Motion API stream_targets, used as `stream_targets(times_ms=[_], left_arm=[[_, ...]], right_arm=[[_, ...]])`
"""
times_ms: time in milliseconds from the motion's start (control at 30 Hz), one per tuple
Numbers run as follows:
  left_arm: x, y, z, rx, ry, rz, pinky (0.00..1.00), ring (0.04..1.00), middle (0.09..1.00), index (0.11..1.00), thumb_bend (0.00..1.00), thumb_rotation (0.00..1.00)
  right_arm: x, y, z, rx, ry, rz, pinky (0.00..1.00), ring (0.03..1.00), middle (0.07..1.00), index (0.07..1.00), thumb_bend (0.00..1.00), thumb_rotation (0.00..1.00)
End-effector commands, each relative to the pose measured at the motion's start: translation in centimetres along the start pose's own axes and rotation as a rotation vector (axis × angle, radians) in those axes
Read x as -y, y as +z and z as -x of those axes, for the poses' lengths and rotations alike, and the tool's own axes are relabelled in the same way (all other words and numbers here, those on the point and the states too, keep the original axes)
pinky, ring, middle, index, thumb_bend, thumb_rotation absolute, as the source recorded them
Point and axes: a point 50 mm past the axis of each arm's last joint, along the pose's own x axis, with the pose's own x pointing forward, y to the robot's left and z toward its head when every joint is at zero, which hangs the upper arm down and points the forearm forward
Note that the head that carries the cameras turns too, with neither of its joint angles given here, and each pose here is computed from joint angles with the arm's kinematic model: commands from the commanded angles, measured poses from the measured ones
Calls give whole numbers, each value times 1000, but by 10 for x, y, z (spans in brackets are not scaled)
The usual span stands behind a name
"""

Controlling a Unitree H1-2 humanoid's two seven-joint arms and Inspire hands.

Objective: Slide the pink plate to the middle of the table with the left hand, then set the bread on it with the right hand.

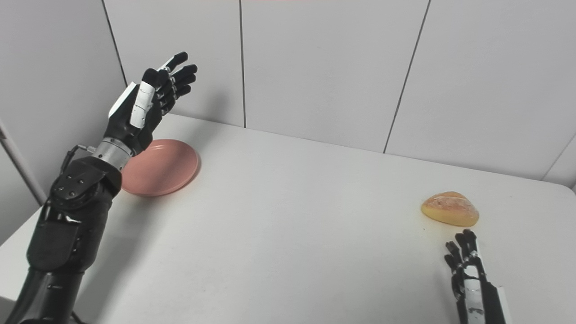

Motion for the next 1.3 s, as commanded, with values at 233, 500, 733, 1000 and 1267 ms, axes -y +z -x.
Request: stream_targets(times_ms=[233, 500, 733, 1000, 1267], left_arm=[[-57, -3, -34, 60, 40, 21, 945, 943, 919, 973, 1000, 970], [-88, -25, -31, 7, 156, -8, 893, 892, 887, 961, 1000, 956], [-112, -50, -25, -43, 298, -6, 951, 944, 943, 977, 1000, 930], [-121, -76, -6, -101, 401, -25, 937, 933, 925, 968, 994, 929], [-121, -99, 11, -177, 435, -57, 919, 936, 924, 958, 1000, 929]], right_arm=[[5, -6, 8, -31, -5, -13, 969, 963, 985, 994, 704, 930], [7, -4, 8, -34, -2, -21, 969, 963, 981, 990, 692, 931], [9, -3, 9, -35, -2, -17, 977, 966, 982, 988, 685, 934], [11, -1, 8, -39, -7, -21, 970, 964, 980, 989, 679, 933], [15, 1, 8, -45, -5, -17, 967, 965, 987, 997, 692, 930]])
